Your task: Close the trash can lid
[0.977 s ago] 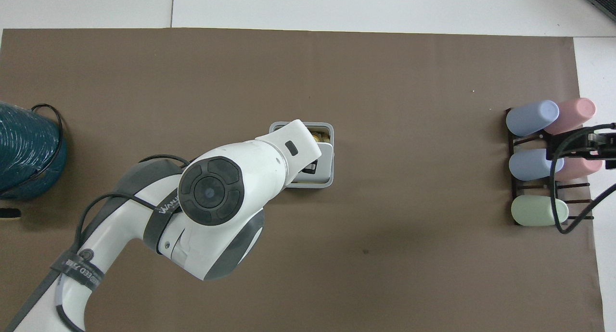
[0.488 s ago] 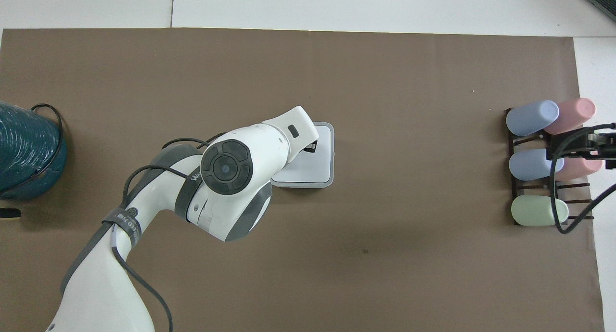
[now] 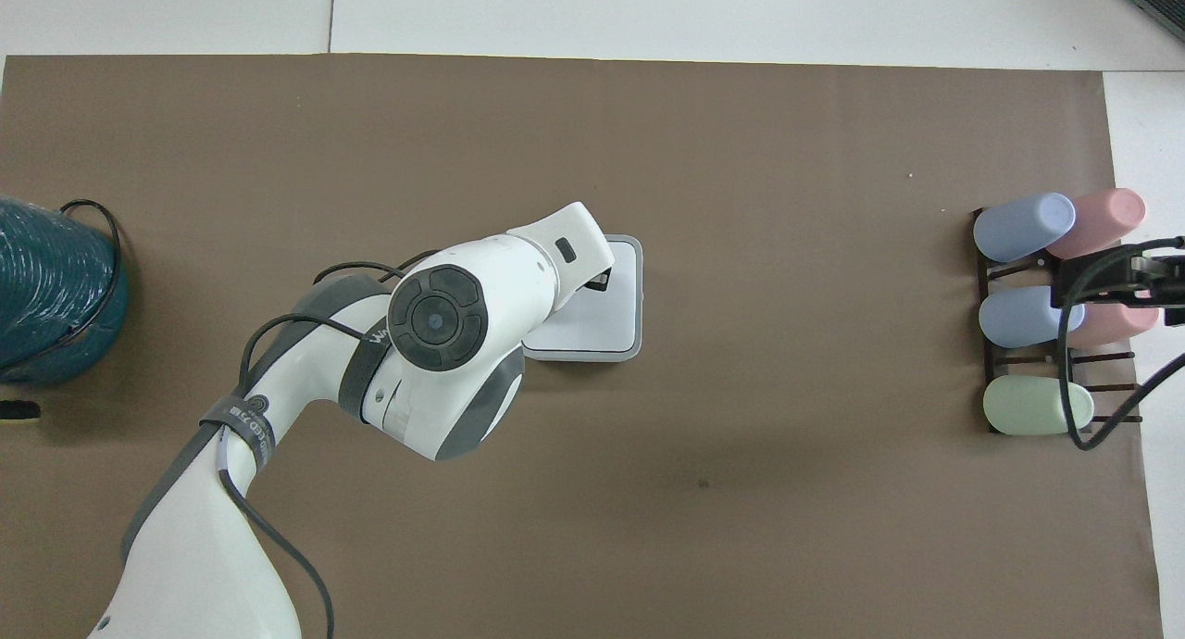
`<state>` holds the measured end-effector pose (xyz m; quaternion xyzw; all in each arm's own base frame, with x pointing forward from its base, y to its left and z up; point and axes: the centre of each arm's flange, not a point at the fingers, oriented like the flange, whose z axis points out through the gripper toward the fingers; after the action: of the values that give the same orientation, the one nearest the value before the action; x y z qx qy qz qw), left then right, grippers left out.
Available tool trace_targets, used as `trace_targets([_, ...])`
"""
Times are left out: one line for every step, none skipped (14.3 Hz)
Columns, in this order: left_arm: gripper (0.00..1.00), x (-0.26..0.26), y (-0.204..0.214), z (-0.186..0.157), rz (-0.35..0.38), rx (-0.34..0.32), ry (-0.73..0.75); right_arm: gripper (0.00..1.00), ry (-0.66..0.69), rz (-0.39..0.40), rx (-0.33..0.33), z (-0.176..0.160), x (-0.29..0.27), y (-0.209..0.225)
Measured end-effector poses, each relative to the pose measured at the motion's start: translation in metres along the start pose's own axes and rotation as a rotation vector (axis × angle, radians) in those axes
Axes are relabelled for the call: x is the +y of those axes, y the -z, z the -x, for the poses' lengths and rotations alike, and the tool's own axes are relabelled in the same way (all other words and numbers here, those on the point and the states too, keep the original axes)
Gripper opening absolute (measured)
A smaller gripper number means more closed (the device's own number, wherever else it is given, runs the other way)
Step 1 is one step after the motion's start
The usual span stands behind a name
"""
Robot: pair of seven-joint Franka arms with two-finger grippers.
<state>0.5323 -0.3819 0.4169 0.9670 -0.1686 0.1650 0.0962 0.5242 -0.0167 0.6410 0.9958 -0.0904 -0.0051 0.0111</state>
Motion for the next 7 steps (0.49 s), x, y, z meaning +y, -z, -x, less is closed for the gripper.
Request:
trace_targets([0.01, -0.001, 0.012, 0.000, -0.009, -0.032, 0.001, 1.00, 0.000, 0.000, 0.000, 0.000, 0.000, 0.000])
trace_targets([0.01, -0.003, 0.030, 0.000, -0.020, -0.065, 0.004, 1.00, 0.000, 0.000, 0.000, 0.000, 0.000, 0.000])
trace_targets([0.01, -0.007, 0.052, 0.001, -0.033, -0.099, 0.009, 1.00, 0.000, 0.000, 0.000, 0.000, 0.000, 0.000])
trace_targets([0.01, -0.014, 0.076, 0.004, -0.045, -0.132, 0.018, 1.00, 0.000, 0.000, 0.000, 0.000, 0.000, 0.000])
trace_targets([0.01, -0.023, 0.100, 0.008, -0.058, -0.165, 0.031, 1.00, 0.000, 0.000, 0.000, 0.000, 0.000, 0.000])
trace_targets([0.04, -0.036, 0.120, 0.012, -0.073, -0.196, 0.052, 1.00, 0.000, 0.000, 0.000, 0.000, 0.000, 0.000])
trace_targets([0.07, -0.056, 0.136, 0.015, -0.089, -0.222, 0.084, 1.00, 0.000, 0.000, 0.000, 0.000, 0.000, 0.000])
